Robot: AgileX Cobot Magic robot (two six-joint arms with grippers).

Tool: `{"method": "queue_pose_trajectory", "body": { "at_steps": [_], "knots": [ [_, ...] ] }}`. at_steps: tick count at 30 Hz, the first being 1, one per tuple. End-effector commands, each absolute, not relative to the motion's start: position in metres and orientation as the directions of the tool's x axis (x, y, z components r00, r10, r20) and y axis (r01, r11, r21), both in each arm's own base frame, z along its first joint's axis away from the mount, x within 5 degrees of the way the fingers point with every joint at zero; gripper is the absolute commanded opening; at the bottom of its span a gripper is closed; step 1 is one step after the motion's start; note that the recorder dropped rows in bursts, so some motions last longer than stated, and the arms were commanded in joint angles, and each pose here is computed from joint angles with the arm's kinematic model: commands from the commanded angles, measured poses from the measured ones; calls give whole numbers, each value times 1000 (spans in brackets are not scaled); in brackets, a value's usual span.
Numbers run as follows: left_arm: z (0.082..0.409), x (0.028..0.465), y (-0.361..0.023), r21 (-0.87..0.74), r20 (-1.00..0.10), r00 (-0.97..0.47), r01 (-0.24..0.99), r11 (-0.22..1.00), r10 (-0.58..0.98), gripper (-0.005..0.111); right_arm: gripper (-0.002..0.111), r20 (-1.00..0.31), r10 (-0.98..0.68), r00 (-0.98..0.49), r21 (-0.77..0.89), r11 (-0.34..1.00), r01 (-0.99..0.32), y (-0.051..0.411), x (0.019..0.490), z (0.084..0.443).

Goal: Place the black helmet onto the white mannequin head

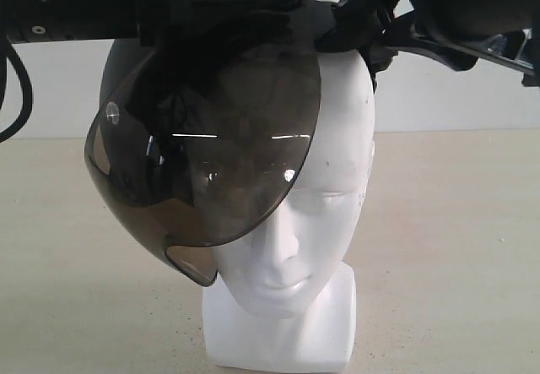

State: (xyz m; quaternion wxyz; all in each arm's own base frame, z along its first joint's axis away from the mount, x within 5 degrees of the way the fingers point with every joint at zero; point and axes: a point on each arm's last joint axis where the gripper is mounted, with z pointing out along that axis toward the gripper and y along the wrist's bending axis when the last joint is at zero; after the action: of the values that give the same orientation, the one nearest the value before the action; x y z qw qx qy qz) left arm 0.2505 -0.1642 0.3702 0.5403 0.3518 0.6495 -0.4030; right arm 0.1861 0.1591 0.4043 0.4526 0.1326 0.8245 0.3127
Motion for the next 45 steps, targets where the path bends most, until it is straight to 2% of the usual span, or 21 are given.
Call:
{"method": "queue_pose_trajectory", "body": {
  "at_steps": [1, 7, 9, 12, 13, 19, 23, 27, 31, 35, 39, 45],
  "knots": [
    [347, 250, -171, -182, -965, -241, 901, 394, 107, 4, 42, -661, 507, -554, 620, 785, -21, 155, 186, 401],
    [347, 250, -171, -182, -965, -241, 901, 394, 107, 4, 40, -628, 521, -578, 624, 781, 28, 154, 185, 397],
    [347, 250, -171, -182, -965, -241, 901, 394, 107, 4, 28, -628, 520, -579, 626, 779, 21, 154, 185, 397],
    [347, 250, -171, -182, -965, -241, 901, 394, 107, 4, 2, -638, 508, -578, 620, 784, 4, 155, 185, 398],
    [347, 250, -171, -185, -964, -244, 901, 392, 106, 4, 0, -643, 500, -579, 617, 787, -6, 155, 185, 398],
    [347, 249, -171, -193, -963, -251, 899, 392, 101, 4, 0, -662, 460, -591, 585, 811, -23, 155, 184, 397],
    [348, 245, -173, -221, -958, -269, 912, 344, 97, 4, 0, -653, 401, -643, 498, 866, 34, 149, 180, 387],
    [345, 232, -185, -191, -953, -250, 935, 300, 172, 4, 0, -641, 315, -700, 439, 898, 2, 150, 175, 382],
    [352, 219, -195, -181, -956, -236, 941, 286, 172, 4, 0, -617, 260, -742, 404, 915, -15, 150, 171, 378],
    [361, 209, -197, -158, -963, -215, 940, 303, 164, 4, 0, -576, 150, -803, 340, 938, -68, 151, 164, 372],
    [365, 205, -194, -182, -958, -241, 930, 320, 157, 4, 0, -569, 109, -815, 321, 942, -98, 151, 162, 371],
    [351, 200, -192, -224, -941, -290, 920, 321, 176, 4, 0, -555, 35, -831, 210, 973, -99, 138, 156, 362]
  ]
}}
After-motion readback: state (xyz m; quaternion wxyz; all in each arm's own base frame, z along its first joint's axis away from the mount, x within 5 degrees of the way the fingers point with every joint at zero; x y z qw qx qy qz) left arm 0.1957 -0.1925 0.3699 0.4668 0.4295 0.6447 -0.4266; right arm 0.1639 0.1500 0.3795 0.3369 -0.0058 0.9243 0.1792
